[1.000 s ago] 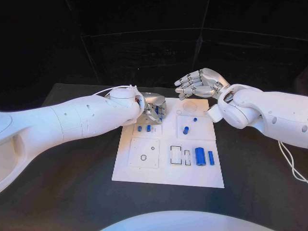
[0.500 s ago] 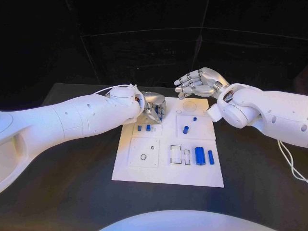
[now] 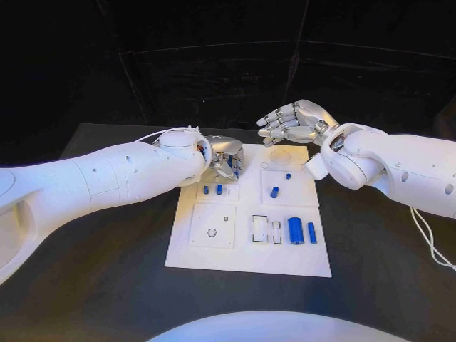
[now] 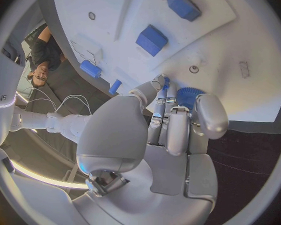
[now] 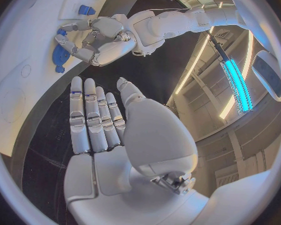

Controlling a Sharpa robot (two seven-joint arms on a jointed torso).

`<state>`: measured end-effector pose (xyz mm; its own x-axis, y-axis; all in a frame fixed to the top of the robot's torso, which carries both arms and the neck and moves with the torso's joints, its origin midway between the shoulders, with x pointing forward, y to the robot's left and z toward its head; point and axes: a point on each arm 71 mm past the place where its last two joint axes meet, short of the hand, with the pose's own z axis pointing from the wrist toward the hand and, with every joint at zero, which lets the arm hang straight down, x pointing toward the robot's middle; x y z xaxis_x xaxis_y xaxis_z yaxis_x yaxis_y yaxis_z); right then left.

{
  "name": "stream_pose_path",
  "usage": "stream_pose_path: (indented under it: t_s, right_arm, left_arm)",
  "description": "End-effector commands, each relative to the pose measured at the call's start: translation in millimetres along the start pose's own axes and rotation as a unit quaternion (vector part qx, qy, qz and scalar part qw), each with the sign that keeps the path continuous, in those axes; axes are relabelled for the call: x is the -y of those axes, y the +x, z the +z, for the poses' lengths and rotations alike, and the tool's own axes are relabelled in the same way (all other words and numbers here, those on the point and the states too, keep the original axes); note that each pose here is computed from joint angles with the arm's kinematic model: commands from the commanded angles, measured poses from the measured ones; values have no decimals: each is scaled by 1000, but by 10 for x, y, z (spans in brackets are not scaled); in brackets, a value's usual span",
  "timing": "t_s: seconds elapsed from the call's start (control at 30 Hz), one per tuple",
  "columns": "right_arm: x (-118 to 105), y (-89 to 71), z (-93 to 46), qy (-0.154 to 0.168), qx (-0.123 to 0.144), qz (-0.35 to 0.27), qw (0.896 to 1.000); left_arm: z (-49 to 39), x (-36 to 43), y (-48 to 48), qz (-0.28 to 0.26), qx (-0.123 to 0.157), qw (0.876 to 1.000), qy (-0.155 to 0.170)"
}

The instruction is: Assemble the parts on the task board

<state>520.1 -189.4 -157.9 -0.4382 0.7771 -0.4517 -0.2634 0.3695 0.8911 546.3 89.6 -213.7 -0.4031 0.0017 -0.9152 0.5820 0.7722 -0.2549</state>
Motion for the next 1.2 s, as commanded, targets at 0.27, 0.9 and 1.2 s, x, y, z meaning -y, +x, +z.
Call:
stream_pose_path:
  t_s: [0.27, 0.9, 1.2]
  right_arm:
    - [-11, -16, -3, -6, 0, -1, 1000]
    - [11, -59, -28, -3, 4, -2, 1000]
    - [9, -50, -22, -4, 3, -2, 1000]
  left_arm:
    - [-119, 13, -80, -18, 53, 998, 27]
    - [-574, -357, -215, -59, 64, 996, 2]
    - [-598, -491, -180, -62, 49, 997, -18]
